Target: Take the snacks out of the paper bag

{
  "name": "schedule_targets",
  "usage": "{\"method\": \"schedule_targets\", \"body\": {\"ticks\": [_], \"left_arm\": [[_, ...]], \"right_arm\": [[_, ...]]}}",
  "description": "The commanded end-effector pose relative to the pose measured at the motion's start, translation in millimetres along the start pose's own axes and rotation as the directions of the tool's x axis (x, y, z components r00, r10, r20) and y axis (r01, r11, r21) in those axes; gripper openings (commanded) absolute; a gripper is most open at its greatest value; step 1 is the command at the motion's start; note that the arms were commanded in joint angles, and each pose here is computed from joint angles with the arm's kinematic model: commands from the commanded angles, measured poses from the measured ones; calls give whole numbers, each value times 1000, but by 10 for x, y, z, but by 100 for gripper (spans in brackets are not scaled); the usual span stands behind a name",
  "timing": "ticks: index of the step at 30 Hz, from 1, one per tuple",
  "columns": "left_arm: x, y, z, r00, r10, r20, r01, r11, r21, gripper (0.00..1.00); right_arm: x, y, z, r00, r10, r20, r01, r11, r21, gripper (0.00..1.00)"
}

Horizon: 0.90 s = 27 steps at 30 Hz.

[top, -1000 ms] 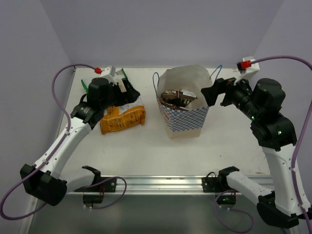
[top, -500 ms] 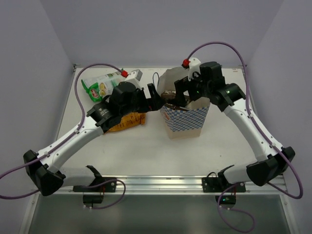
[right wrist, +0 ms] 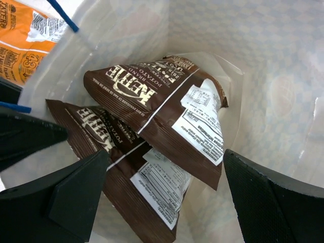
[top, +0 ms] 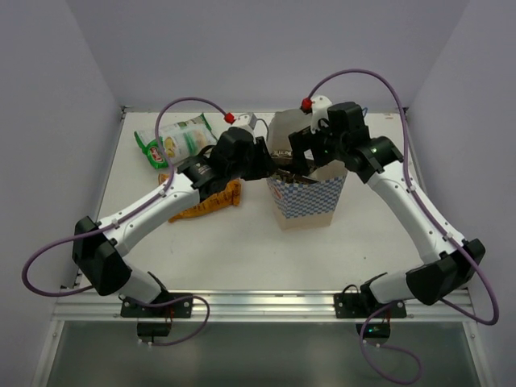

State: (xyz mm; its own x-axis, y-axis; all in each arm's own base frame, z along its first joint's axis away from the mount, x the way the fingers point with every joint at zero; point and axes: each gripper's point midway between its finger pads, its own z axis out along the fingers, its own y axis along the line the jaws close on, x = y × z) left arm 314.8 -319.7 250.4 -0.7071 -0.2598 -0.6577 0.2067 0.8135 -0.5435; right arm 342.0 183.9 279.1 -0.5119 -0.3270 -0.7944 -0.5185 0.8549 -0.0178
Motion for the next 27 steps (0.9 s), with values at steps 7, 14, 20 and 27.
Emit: {"method": "schedule_targets", "body": {"ticks": [7, 14, 20, 27], "left_arm": [[-153, -132, -112, 998, 52, 23, -52, 998, 24, 10], [-532, -159, -316, 957, 289, 39, -286, 957, -53, 0], [-767, -215, -542, 838, 546, -9, -546, 836, -46, 0], [-770, -224, -674, 767, 640, -40, -641, 768, -9, 0]], "right_arm": [[-207, -34, -268, 995, -8, 99, 4, 999, 32, 99], [-253, 162, -404, 991, -19, 133, 28, 998, -60, 99], [-219, 448, -425, 990, -55, 131, 72, 989, -128, 99], [18, 592, -254, 995, -28, 101, 42, 988, -148, 99]]}}
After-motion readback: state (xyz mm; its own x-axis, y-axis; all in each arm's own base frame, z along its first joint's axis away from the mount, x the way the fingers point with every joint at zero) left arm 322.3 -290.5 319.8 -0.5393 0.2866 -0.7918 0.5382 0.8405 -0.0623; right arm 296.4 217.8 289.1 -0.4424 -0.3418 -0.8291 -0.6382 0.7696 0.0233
